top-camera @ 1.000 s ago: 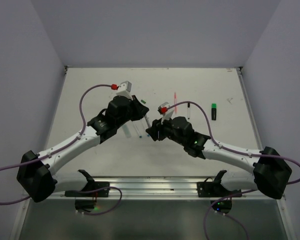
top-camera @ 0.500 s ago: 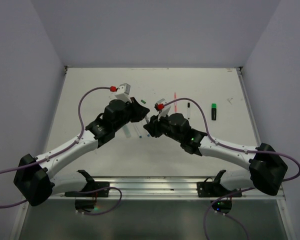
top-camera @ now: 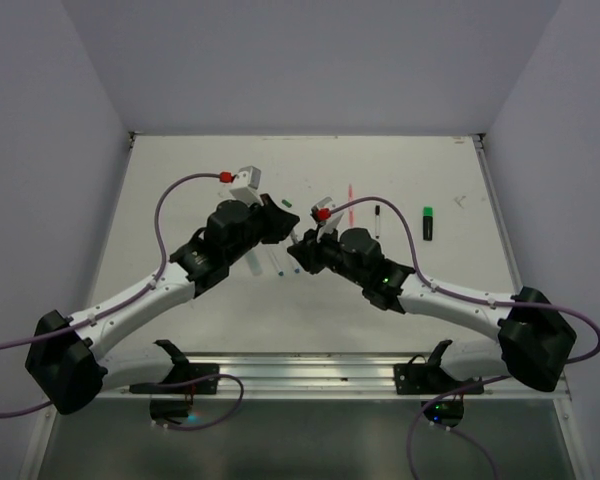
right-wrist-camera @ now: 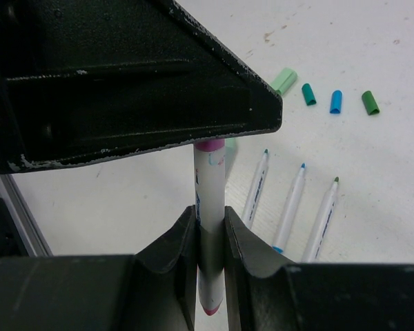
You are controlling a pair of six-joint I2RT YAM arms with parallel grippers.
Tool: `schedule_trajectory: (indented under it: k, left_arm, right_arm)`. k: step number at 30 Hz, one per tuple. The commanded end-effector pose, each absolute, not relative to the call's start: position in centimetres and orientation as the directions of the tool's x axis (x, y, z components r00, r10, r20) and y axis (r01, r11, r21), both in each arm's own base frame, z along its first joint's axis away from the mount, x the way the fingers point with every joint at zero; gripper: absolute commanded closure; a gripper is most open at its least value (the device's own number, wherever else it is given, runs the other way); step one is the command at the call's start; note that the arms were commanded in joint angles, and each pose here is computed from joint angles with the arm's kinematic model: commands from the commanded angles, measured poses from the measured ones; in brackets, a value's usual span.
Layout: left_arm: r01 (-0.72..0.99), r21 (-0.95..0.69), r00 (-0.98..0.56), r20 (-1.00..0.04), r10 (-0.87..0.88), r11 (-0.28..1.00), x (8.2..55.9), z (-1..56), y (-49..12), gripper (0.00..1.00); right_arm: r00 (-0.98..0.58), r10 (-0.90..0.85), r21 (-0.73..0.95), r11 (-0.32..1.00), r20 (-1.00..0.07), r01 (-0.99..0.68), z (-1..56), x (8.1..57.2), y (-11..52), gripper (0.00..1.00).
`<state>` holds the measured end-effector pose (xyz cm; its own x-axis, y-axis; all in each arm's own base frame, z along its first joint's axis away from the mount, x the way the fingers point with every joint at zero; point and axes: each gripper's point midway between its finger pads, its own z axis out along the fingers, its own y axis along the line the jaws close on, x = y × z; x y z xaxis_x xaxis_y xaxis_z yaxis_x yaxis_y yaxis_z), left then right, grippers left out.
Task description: Open the pen caps
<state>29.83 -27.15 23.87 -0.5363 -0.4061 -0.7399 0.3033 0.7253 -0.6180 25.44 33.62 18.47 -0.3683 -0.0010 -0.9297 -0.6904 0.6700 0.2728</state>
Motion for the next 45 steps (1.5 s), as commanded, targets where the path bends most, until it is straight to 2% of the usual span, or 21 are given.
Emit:
schedule_trajectory:
  k: [1, 8, 17, 29, 33, 36, 40, 45]
  left_arm:
    - [0.398, -0.649, -0.293, -0.759, -0.581, 0.648, 31.5, 33.8, -26.1, 1.00]
    - [0.437, -0.626, -0.068, -0.739, -0.670, 0.646, 32.2, 42.3, -23.6, 1.00]
    - [0.466, -0.611, 0.154, -0.656, -0.739, 0.640, 31.4, 50.9, -20.0, 1.00]
    - [0.414, -0.660, 0.324, -0.536, -0.779, 0.627, 30.2, 55.7, -14.1, 1.00]
    - [0.393, -0.656, 0.311, -0.564, -0.765, 0.644, 31.0, 55.9, -14.1, 1.00]
    - [0.349, -0.647, 0.246, -0.634, -0.733, 0.677, 32.8, 53.7, -15.2, 1.00]
    - [0.287, -0.635, 0.102, -0.724, -0.682, 0.718, 35.6, 49.0, -17.1, 1.00]
    - [0.224, -0.616, -0.077, -0.784, -0.616, 0.755, 39.5, 42.0, -20.0, 1.00]
  right_arm:
    - [-0.414, -0.102, 0.235, 0.691, -0.905, -0.683, 14.5, 24.2, 32.0, 1.00]
    - [-0.464, -0.143, 0.239, 0.705, -0.874, -0.668, 10.7, 23.0, 30.6, 1.00]
    - [-0.480, -0.139, 0.251, 0.709, -0.866, -0.659, 9.6, 22.1, 29.6, 1.00]
    - [-0.482, -0.132, 0.257, 0.709, -0.866, -0.657, 9.1, 21.8, 29.2, 1.00]
    - [-0.483, -0.123, 0.265, 0.707, -0.867, -0.655, 9.7, 21.7, 29.2, 1.00]
    - [-0.470, -0.111, 0.240, 0.744, -0.876, -0.623, 10.5, 22.3, 28.3, 1.00]
    - [-0.462, -0.105, 0.194, 0.809, -0.881, -0.554, 11.2, 23.5, 26.8, 1.00]
    - [-0.463, -0.107, 0.169, 0.840, -0.880, -0.515, 11.3, 23.9, 25.7, 1.00]
